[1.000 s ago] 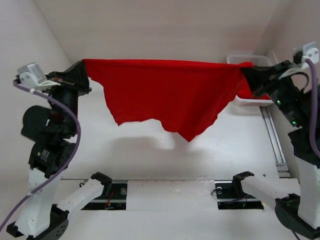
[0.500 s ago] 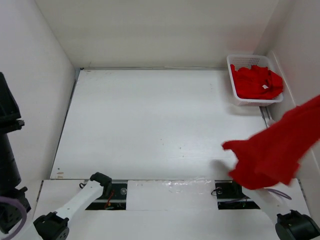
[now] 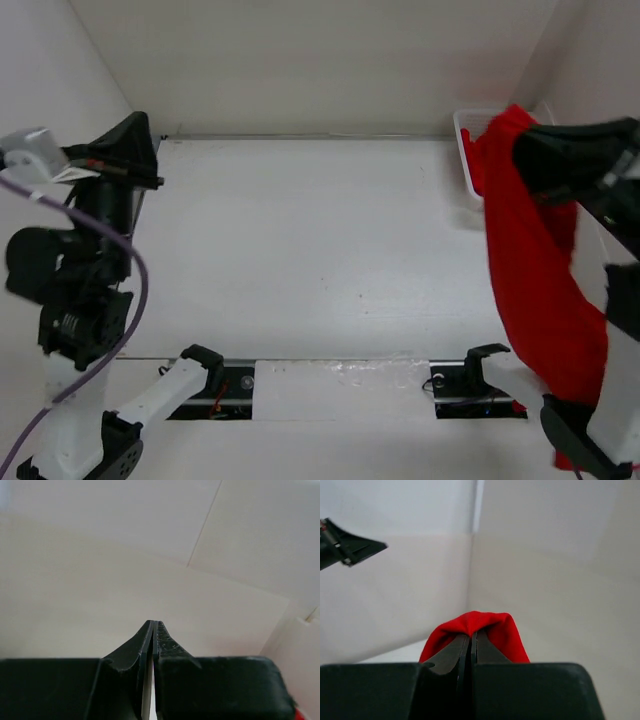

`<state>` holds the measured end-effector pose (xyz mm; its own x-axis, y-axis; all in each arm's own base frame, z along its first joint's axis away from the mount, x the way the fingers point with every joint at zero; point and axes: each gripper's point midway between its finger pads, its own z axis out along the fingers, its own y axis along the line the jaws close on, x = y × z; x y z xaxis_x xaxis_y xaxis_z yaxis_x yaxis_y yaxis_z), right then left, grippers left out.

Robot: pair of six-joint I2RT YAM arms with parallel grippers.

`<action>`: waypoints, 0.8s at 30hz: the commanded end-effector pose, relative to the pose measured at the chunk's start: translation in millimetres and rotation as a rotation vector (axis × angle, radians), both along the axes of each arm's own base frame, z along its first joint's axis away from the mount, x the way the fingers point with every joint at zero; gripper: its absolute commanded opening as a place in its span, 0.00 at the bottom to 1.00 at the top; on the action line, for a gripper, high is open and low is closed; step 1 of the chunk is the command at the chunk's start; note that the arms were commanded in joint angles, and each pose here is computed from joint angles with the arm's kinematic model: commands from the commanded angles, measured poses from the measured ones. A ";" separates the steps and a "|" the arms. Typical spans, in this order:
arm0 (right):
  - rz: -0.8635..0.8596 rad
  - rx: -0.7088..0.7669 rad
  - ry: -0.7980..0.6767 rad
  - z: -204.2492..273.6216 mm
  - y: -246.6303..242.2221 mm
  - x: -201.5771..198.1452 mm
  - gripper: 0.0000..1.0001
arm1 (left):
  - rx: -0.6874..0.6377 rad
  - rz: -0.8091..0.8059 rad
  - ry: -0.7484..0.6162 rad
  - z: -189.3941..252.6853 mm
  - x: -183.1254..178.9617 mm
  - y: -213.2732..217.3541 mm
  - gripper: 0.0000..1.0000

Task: Fold and stack the t-shirts
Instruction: Flatten out the tshirt

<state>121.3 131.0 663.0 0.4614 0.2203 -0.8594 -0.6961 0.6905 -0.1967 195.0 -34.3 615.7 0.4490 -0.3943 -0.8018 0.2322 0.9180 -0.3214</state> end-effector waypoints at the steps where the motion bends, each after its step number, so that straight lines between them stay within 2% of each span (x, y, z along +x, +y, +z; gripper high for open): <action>1: 0.220 -0.039 0.217 -57.4 51.0 78.3 0.00 | -0.054 0.030 0.103 -33.6 51.6 -11.5 0.00; 5: 0.137 -0.057 0.410 -131.5 129.2 163.9 0.00 | -0.090 0.067 0.245 -88.8 103.6 -24.4 0.00; 6: 0.093 -0.131 0.483 -177.0 163.8 199.7 0.00 | -0.083 0.080 0.290 -109.2 117.1 -28.3 0.00; 7: 0.046 -0.163 0.536 -205.9 183.1 218.1 0.00 | -0.080 0.100 0.344 -128.8 135.0 -32.5 0.00; 8: 0.083 -0.197 0.563 -222.8 210.8 220.4 0.00 | -0.092 0.112 0.375 -138.7 143.5 -33.9 0.00; 9: 0.100 -0.258 0.679 -280.8 241.3 247.5 0.05 | -0.113 0.122 0.418 -155.0 152.8 -36.3 0.00; 11: 0.202 -0.303 0.773 -323.9 275.1 257.4 0.24 | -0.127 0.188 0.519 -193.9 170.8 -34.4 0.00; 12: 0.231 -0.305 0.783 -324.1 287.2 264.1 0.39 | -0.139 0.203 0.538 -202.9 174.8 -33.8 0.00; 13: 0.230 -0.343 0.870 -370.1 299.6 281.8 0.76 | -0.149 0.218 0.574 -218.8 178.5 -34.0 0.00; 14: 0.227 -0.352 0.900 -380.8 304.4 287.0 0.81 | -0.154 0.251 0.600 -229.6 180.0 -29.9 0.02; 15: 0.217 -0.342 0.903 -378.4 299.6 300.9 0.88 | -0.154 0.253 0.616 -235.3 182.2 -31.1 0.12; 17: 0.195 -0.351 0.956 -396.6 293.2 310.1 1.00 | -0.157 0.276 0.646 -248.8 182.3 -26.4 0.41; 18: 0.177 -0.328 0.967 -395.0 282.8 316.5 1.00 | -0.159 0.277 0.660 -253.9 183.9 -27.4 0.77; 19: 0.167 -0.313 0.975 -403.0 276.2 319.4 1.00 | -0.167 0.277 0.669 -259.3 184.1 -27.9 0.94; 20: 0.159 -0.276 0.968 -389.7 265.8 318.8 1.00 | -0.169 0.261 0.680 -264.3 184.5 -31.2 1.00; 22: 0.114 -0.245 1.014 -402.2 238.8 326.1 1.00 | -0.159 0.234 0.696 -269.2 187.6 -37.4 1.00; 24: 0.075 -0.194 1.025 -387.2 214.5 326.1 1.00 | -0.140 0.179 0.723 -280.0 193.1 -50.0 1.00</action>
<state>436.5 370.5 179.8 -0.6421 -0.1351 -0.7546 -0.6174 0.6747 0.4046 384.6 -74.2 335.5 -0.0997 -0.4481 -0.8884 -0.2726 0.8710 -0.4087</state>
